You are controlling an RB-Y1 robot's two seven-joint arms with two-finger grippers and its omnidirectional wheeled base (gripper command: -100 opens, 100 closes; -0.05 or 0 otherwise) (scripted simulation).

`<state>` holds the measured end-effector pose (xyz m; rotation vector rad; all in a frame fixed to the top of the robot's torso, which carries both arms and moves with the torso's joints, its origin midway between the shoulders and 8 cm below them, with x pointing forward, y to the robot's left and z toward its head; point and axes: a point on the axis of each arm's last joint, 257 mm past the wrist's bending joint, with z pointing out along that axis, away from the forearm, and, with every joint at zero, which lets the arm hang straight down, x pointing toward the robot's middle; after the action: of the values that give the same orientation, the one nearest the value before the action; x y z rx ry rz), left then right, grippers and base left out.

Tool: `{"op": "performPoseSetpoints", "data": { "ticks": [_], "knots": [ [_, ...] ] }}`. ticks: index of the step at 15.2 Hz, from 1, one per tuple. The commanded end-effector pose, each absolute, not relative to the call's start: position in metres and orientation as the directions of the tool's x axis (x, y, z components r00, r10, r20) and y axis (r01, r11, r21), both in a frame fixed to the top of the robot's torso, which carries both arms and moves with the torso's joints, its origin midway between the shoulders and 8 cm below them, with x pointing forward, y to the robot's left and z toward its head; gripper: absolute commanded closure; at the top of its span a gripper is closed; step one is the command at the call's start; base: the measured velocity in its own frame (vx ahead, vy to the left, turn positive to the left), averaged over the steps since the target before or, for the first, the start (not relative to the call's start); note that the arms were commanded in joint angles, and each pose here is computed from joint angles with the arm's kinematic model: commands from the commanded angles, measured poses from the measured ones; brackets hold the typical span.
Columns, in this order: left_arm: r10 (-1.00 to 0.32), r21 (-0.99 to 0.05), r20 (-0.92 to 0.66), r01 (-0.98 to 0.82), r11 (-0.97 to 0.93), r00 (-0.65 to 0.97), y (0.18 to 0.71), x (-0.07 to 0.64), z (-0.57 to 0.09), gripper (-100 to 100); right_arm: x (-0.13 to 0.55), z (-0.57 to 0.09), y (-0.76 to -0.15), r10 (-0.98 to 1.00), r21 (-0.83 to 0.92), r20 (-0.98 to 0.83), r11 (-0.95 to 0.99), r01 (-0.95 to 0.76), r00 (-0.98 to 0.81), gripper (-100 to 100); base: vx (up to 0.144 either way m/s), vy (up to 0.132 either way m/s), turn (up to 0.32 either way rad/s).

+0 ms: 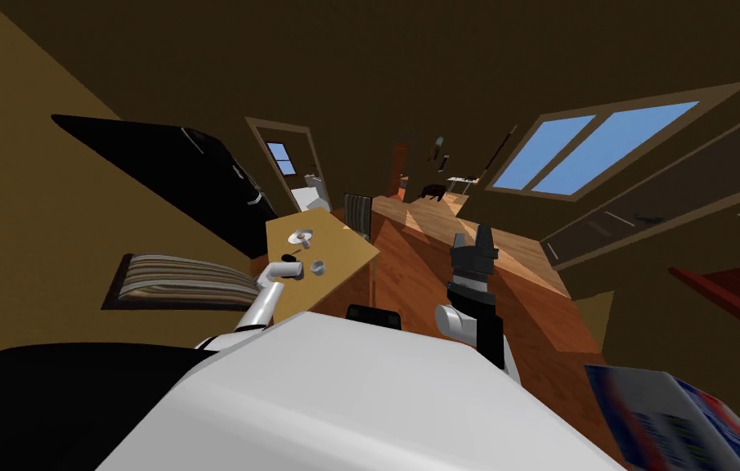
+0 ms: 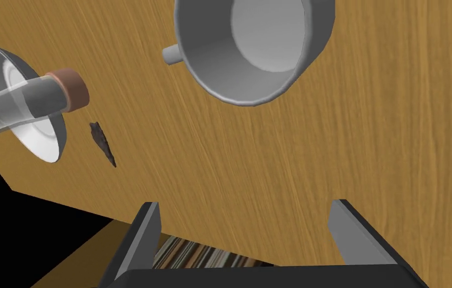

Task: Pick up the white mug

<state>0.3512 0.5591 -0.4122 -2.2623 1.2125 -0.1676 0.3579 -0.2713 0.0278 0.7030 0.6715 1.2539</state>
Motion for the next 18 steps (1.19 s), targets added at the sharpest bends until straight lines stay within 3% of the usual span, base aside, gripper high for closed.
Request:
{"op": "performPoseSetpoints", "data": {
  "ticks": [1,18],
  "knots": [
    [-0.773,-0.473,-0.156,-0.734,-0.488,0.615,0.564,0.334,-0.424,-100,0.358,0.028,-0.271,0.981,0.783,-0.067,0.166,-0.6,0.184,0,0.035,0.0,-0.187],
    [-0.629,-0.098,-0.235,-0.662,-0.743,0.741,0.546,0.228,-0.484,-100,0.358,0.028,-0.271,0.981,0.783,-0.068,0.166,-0.6,0.184,0,0.046,0.011,-0.18]
  ]
}}
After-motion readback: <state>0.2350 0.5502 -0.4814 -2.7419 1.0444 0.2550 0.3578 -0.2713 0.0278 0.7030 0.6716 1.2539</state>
